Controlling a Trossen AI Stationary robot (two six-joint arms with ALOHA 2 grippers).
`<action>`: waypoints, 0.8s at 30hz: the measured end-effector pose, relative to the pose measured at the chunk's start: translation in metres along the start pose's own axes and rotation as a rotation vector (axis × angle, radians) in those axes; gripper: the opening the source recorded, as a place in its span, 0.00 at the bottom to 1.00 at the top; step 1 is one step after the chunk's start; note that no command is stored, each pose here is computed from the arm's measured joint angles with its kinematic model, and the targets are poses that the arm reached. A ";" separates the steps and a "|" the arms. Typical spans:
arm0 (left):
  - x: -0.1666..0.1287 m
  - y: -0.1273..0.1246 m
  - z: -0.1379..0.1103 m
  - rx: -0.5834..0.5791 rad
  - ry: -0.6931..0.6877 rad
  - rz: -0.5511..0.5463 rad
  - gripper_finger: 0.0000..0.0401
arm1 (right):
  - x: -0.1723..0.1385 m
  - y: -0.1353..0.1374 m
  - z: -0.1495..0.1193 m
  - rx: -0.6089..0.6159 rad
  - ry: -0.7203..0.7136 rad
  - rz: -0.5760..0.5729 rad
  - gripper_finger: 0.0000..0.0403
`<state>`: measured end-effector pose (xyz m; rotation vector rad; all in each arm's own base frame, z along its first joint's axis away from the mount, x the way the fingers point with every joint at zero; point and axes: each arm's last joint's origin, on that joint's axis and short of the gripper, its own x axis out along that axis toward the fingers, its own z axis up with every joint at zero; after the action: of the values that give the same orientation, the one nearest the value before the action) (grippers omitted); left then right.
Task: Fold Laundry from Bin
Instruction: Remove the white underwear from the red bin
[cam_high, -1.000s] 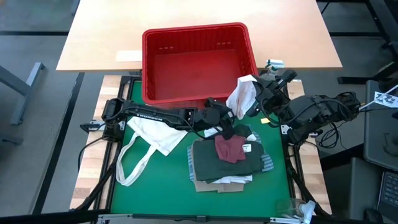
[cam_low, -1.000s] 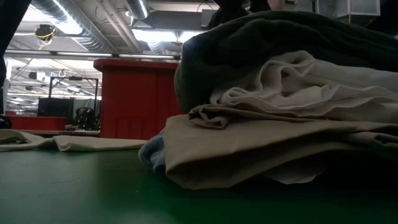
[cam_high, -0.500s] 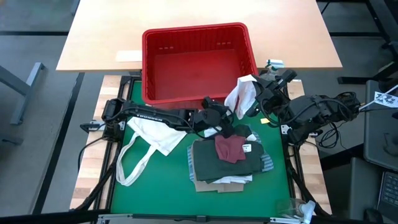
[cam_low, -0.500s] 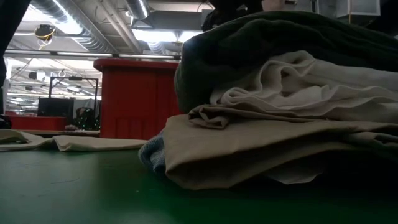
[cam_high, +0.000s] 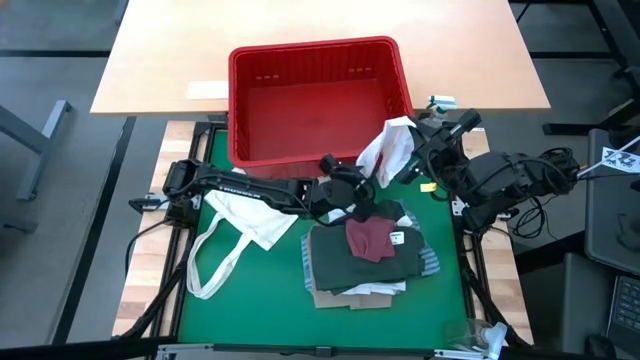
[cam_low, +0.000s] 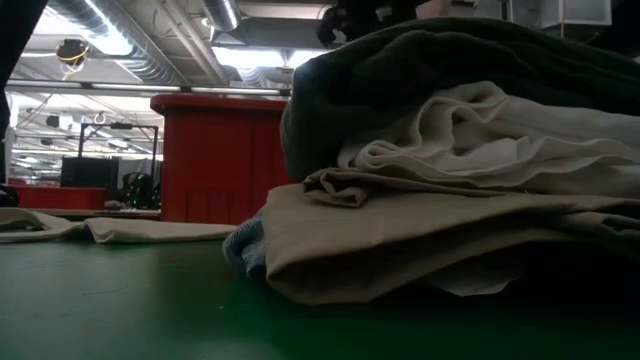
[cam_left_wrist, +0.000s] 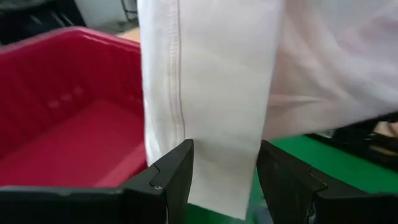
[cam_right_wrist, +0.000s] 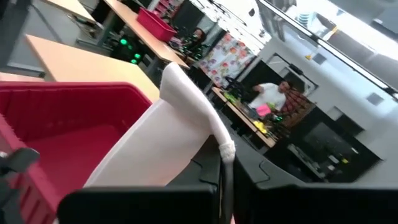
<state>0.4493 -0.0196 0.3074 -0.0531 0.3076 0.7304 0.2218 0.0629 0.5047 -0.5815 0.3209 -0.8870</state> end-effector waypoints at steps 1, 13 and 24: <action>-0.001 -0.001 0.000 0.019 -0.005 0.016 0.42 | 0.000 0.000 0.000 -0.001 0.006 -0.011 0.03; -0.009 -0.003 -0.001 0.165 -0.041 0.181 0.42 | 0.000 -0.001 -0.001 -0.020 0.027 -0.044 0.03; 0.009 0.012 -0.005 0.172 0.066 0.025 0.42 | 0.000 -0.001 -0.001 -0.020 0.026 -0.044 0.03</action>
<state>0.4467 -0.0057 0.3007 0.0903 0.4336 0.7254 0.2205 0.0621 0.5048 -0.5977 0.3424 -0.9351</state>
